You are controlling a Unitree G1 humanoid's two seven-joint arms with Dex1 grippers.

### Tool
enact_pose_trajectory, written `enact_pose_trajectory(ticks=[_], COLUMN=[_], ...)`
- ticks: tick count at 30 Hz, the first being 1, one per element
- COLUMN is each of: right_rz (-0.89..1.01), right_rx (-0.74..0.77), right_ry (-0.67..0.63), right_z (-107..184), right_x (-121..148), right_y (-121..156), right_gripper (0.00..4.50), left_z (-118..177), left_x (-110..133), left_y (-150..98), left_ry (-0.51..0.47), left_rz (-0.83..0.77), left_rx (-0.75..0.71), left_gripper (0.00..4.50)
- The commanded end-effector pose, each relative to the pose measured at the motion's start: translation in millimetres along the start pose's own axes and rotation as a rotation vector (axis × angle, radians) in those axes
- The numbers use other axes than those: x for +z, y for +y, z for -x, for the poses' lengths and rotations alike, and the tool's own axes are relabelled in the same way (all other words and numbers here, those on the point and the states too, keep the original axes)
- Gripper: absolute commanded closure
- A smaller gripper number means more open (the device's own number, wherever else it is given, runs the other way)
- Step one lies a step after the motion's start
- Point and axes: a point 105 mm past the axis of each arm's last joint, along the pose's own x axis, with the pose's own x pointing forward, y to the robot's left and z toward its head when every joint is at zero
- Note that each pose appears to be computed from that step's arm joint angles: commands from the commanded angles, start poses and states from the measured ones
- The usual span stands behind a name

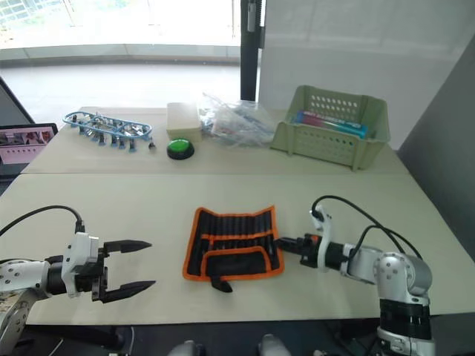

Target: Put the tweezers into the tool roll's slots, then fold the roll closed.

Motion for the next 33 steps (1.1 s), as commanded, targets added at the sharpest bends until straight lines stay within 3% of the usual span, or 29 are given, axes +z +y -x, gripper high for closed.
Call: enact_pose_trajectory(ticks=[1, 6, 12, 16, 20, 25, 26, 33], right_rz=[0.043, 0.091, 0.114, 0.12, 0.151, 0.16, 0.158, 0.102], right_rx=[0.083, 0.161, 0.122, 0.025, -0.125, -0.161, -0.143, -0.004], right_ry=[-0.036, 0.0, 0.022, 0.044, 0.1, 0.111, 0.108, 0.013], right_z=[2, -20, -52, -71, -85, -89, -89, -83], right_x=[16, 9, -10, -24, -46, -54, -54, -28], right_y=[22, 55, 74, 68, 42, 31, 33, 59], right_gripper=[4.46, 4.46, 4.46, 4.46, 4.46, 4.46, 3.91, 1.61], left_z=[-2, -3, -4, -4, -5, -6, -6, -7], left_x=[5, 4, 4, 4, 4, 5, 5, 4], left_y=[3, 2, 2, 3, 3, 4, 4, 3], left_ry=[-0.011, -0.004, -0.004, -0.004, -0.006, -0.005, -0.004, 0.002], left_rz=[-0.041, -0.041, -0.039, -0.039, -0.041, -0.043, -0.044, -0.036], left_rx=[0.005, 0.002, 0.006, 0.007, 0.007, 0.006, 0.007, 0.004], left_gripper=[0.0, 0.0, 0.0, 0.0, 0.0, 0.0, 0.0, 0.0])
